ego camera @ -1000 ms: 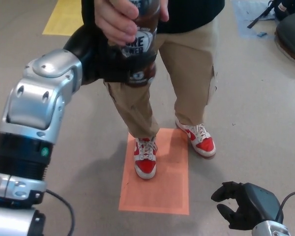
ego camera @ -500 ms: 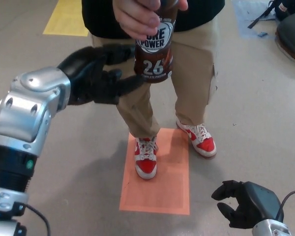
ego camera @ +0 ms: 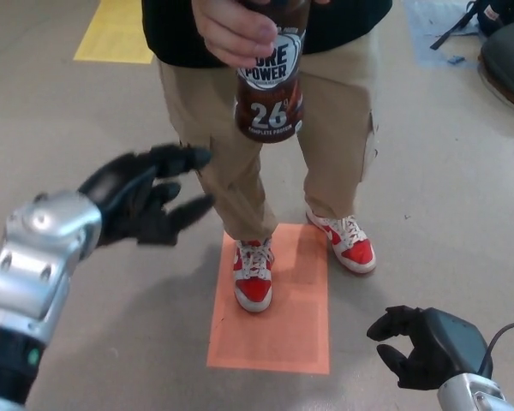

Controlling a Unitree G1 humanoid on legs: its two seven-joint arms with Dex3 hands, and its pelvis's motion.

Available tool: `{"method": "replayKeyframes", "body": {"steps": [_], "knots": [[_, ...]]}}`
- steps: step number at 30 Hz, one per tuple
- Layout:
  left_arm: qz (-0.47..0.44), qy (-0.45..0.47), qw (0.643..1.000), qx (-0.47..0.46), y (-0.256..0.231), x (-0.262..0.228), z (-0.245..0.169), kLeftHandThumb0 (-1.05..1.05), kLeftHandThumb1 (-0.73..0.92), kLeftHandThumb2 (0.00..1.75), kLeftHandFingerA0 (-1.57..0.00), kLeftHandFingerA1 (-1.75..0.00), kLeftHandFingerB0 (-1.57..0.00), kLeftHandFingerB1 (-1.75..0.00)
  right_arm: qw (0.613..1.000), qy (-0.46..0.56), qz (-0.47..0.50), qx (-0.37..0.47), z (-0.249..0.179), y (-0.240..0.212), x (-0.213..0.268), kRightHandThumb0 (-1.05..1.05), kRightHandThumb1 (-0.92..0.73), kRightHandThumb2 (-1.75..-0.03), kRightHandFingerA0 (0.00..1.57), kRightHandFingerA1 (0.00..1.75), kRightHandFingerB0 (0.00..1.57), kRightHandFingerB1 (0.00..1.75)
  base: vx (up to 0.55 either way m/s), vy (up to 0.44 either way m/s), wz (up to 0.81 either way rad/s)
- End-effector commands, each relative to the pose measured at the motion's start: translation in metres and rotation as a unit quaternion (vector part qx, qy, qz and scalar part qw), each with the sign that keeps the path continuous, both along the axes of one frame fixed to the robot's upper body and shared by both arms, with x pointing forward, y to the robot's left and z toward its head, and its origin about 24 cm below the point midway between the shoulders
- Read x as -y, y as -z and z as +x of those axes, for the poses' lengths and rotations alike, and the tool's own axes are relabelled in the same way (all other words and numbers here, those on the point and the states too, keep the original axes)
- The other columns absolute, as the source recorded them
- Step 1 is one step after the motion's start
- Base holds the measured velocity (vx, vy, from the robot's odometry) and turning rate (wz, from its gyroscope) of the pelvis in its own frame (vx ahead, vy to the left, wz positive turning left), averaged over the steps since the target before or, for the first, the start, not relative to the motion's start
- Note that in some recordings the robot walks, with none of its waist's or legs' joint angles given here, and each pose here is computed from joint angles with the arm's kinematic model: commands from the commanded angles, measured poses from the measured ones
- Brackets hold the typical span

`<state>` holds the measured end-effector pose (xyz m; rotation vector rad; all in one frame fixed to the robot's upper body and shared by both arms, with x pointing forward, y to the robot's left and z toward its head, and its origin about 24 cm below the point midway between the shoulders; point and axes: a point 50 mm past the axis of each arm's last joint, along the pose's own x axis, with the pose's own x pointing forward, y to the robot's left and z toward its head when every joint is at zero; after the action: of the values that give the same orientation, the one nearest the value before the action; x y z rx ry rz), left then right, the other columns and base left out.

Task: The robot recieved a bottle of protein shake from a person using its left hand and then shake the protein up and down 2 two times and hand it back to the person

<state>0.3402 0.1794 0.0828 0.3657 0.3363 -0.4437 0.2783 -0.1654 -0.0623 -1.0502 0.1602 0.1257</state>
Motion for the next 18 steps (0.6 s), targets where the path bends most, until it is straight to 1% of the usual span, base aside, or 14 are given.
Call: {"method": "replayKeyframes", "body": {"steps": [1, 6, 7, 9, 11, 12, 14, 16, 17, 18], "knots": [[0.118, -0.08, 0.985, 0.099, 0.046, -0.036, -0.02, -0.58, 0.47, 0.74, -0.24, -0.42, -0.13, -0.36, 1.0, 0.007, -0.002, 0.008, 0.009, -0.007, 0.002, -0.38, -0.66, -0.81, 0.97, 0.78, 0.89, 0.53, 0.0, 0.0, 0.0], [0.15, -0.09, 0.98, 0.094, 0.061, -0.045, -0.027, -0.54, 0.45, 0.7, -0.24, -0.42, -0.15, -0.36, 1.0, 0.002, -0.007, 0.014, 0.011, -0.01, 0.002, -0.38, -0.68, -0.79, 0.99, 0.78, 0.88, 0.52, 0.0, 0.0, 0.0], [0.167, -0.091, 0.977, 0.094, 0.07, -0.05, -0.032, -0.51, 0.43, 0.67, -0.24, -0.42, -0.14, -0.35, 1.0, 0.003, -0.004, 0.012, 0.011, -0.01, 0.003, -0.38, -0.67, -0.79, 1.01, 0.83, 0.89, 0.53, 0.0, 0.0, 0.0], [0.188, -0.092, 0.973, 0.096, 0.082, -0.056, -0.038, -0.48, 0.42, 0.65, -0.25, -0.42, -0.12, -0.34, 1.0, 0.006, -0.003, 0.013, 0.014, -0.012, 0.005, -0.39, -0.69, -0.78, 1.0, 0.81, 0.89, 0.52, 0.0, 0.0, 0.0], [0.191, -0.096, 0.972, 0.099, 0.083, -0.057, -0.038, -0.5, 0.41, 0.65, -0.25, -0.42, -0.12, -0.34, 1.0, 0.009, -0.002, 0.02, 0.018, -0.016, 0.006, -0.38, -0.68, -0.78, 1.01, 0.82, 0.89, 0.52, 0.0, 0.0, 0.0], [0.205, -0.095, 0.969, 0.098, 0.088, -0.062, -0.041, -0.54, 0.4, 0.66, -0.25, -0.43, -0.08, -0.33, 1.0, 0.009, 0.0, 0.02, 0.019, -0.017, 0.005, -0.37, -0.67, -0.79, 1.0, 0.8, 0.89, 0.52, 0.0, 0.0, 0.0], [0.222, -0.093, 0.965, 0.099, 0.092, -0.067, -0.044, -0.57, 0.41, 0.67, -0.26, -0.43, -0.08, -0.33, 1.0, 0.007, -0.002, 0.022, 0.02, -0.018, 0.004, -0.37, -0.66, -0.8, 1.01, 0.78, 0.89, 0.52, 0.0, 0.0, 0.0], [0.25, -0.089, 0.959, 0.099, 0.098, -0.072, -0.049, -0.6, 0.4, 0.71, -0.26, -0.45, -0.08, -0.3, 1.0, 0.003, -0.005, 0.024, 0.021, -0.019, 0.002, -0.38, -0.66, -0.81, 1.01, 0.79, 0.89, 0.53, 0.0, 0.0, 0.0], [0.26, -0.088, 0.957, 0.096, 0.101, -0.074, -0.051, -0.65, 0.41, 0.72, -0.27, -0.44, -0.09, -0.28, 1.0, 0.003, -0.005, 0.026, 0.022, -0.02, 0.002, -0.37, -0.63, -0.84, 1.01, 0.85, 0.9, 0.55, 0.0, 0.0, 0.0], [0.269, -0.087, 0.955, 0.093, 0.103, -0.075, -0.053, -0.65, 0.41, 0.72, -0.27, -0.44, -0.09, -0.28, 1.0, 0.003, -0.004, 0.028, 0.022, -0.02, 0.002, -0.37, -0.63, -0.84, 1.01, 0.85, 0.9, 0.55, 0.0, 0.0, 0.0]]}}
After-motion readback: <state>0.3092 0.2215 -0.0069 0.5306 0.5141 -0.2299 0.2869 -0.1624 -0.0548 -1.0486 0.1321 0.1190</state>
